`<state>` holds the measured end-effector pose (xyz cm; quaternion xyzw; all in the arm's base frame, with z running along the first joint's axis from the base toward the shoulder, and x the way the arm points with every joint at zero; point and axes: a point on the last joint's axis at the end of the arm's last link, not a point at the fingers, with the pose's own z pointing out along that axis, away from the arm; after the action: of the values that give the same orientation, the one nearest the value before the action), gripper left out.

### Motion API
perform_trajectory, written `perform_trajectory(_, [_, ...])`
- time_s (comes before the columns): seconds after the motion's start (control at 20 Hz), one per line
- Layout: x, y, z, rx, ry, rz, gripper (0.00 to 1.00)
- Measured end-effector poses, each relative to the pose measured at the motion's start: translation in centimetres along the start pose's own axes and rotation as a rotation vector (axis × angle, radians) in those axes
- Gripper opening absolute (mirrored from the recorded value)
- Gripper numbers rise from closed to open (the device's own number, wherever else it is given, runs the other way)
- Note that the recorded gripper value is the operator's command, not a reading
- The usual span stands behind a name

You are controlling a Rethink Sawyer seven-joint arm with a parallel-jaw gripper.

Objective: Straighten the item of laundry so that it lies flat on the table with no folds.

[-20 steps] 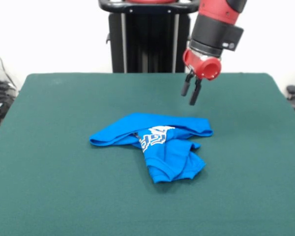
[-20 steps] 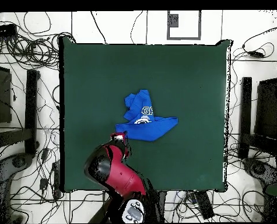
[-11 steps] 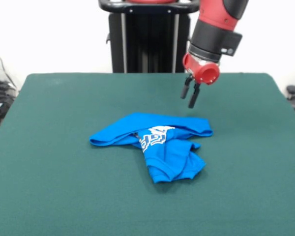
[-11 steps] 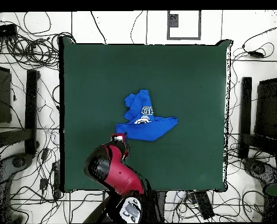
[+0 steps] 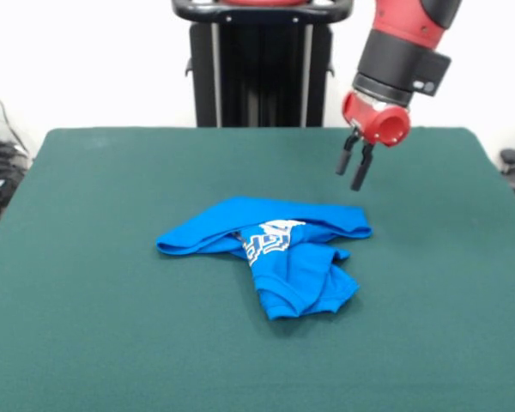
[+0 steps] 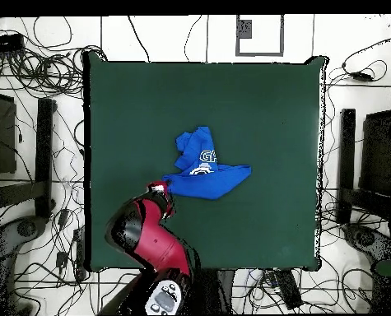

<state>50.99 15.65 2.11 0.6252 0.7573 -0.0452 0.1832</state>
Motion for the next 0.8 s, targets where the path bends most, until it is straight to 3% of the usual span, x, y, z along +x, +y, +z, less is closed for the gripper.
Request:
perform_trajectory(0.25, [0.0, 1.3, -0.4, -0.015, 0.005, 0.006, 1.0])
perform_trajectory(0.8, [-4.1, 2.3, 1.0, -0.004, -0.008, 0.082, 1.0])
